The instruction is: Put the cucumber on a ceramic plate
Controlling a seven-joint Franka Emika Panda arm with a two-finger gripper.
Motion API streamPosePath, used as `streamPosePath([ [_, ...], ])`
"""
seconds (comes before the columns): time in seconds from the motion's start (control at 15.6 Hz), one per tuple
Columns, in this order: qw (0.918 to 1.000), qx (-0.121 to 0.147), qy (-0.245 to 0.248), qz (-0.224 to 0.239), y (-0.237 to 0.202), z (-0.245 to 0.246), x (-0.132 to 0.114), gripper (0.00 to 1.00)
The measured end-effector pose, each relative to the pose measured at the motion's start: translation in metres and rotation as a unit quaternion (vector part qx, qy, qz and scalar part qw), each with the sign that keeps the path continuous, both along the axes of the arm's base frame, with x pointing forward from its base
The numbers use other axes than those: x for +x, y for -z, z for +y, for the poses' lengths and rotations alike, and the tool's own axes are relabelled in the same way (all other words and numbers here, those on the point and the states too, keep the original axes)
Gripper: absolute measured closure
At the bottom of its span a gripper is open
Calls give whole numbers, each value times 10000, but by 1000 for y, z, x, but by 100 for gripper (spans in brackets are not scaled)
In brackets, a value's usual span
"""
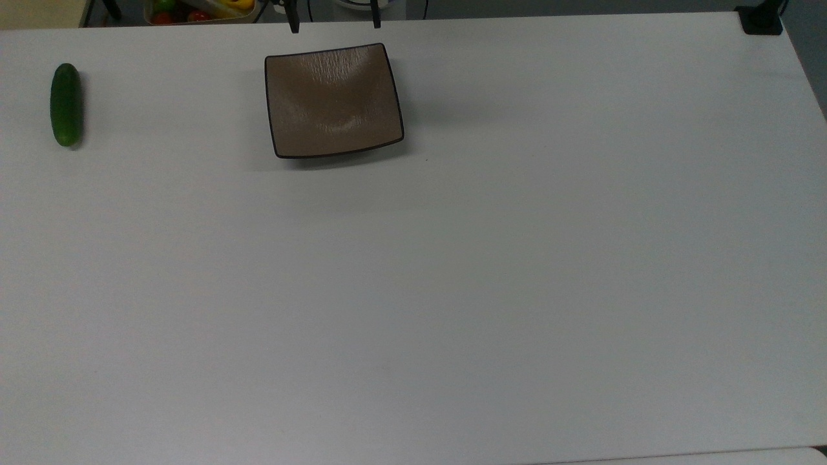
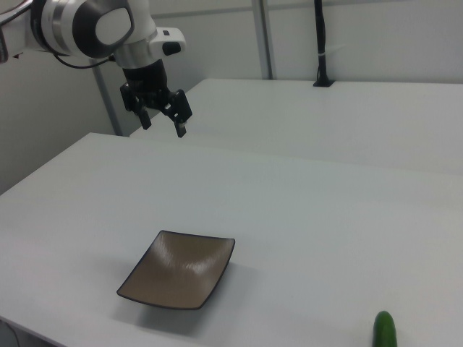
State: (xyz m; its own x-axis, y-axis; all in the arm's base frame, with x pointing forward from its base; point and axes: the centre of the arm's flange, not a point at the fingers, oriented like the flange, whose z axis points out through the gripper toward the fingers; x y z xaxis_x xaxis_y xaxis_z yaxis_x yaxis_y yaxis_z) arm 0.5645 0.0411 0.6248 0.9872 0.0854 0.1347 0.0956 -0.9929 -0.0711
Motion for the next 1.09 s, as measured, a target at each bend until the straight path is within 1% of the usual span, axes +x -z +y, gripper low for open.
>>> streamPosePath([
  [1.09,10000,0,4,3,-4,-1,-4,0],
])
